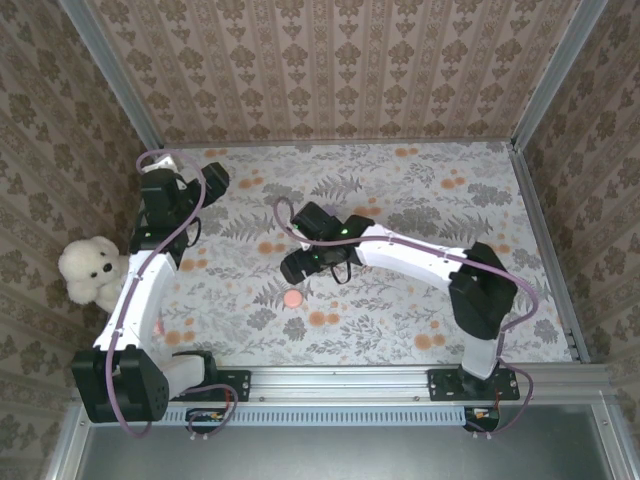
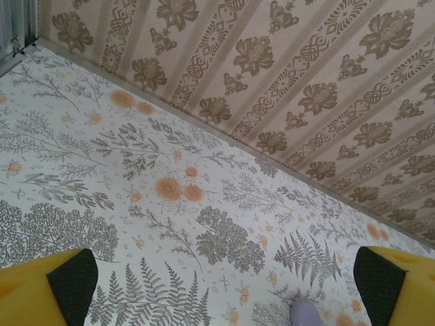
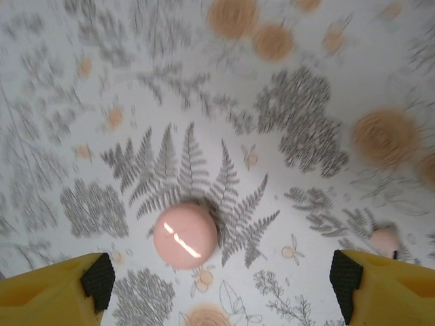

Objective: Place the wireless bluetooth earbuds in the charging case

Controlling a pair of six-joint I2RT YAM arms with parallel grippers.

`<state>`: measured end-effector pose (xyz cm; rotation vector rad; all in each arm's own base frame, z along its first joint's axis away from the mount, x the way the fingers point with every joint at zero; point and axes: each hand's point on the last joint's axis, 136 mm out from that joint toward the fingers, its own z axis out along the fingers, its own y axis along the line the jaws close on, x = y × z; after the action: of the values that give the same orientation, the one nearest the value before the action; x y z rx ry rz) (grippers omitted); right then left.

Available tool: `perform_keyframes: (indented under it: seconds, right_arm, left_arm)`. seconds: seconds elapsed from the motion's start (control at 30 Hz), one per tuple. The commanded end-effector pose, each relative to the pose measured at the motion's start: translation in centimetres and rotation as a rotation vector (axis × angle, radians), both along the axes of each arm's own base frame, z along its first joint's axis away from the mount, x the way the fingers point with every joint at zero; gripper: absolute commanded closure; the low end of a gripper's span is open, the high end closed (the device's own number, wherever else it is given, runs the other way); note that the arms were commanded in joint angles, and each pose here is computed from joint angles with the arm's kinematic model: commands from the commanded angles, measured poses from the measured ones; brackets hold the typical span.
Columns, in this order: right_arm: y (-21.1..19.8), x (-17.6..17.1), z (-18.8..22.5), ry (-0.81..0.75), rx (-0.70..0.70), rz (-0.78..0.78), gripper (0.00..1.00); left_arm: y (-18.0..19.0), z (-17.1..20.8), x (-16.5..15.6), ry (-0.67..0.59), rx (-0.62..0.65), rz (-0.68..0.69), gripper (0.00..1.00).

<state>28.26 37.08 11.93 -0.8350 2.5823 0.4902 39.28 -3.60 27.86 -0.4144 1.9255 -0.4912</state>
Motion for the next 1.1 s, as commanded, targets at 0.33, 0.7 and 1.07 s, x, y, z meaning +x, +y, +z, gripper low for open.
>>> perform_keyframes:
  seconds: [0.33,0.7,1.07]
  right_arm:
    - [1.0,-3.8,-5.8,0.094,-0.311,0.300,0.14]
    - [2.2,-4.1,-8.4,0.078,-0.412,0.323,0.14]
    - [2.5,-3.2,-9.7,0.068,-0.460,0.309,0.21]
  left_arm:
    - [0.1,-0.5,0.5,0.085,-0.073,0.010,0.00]
    - [-0.4,-0.2,0.8,0.083,-0.070,-0.023,0.00]
    - [-0.5,0.3,0.8,0.074,-0.073,-0.032,0.00]
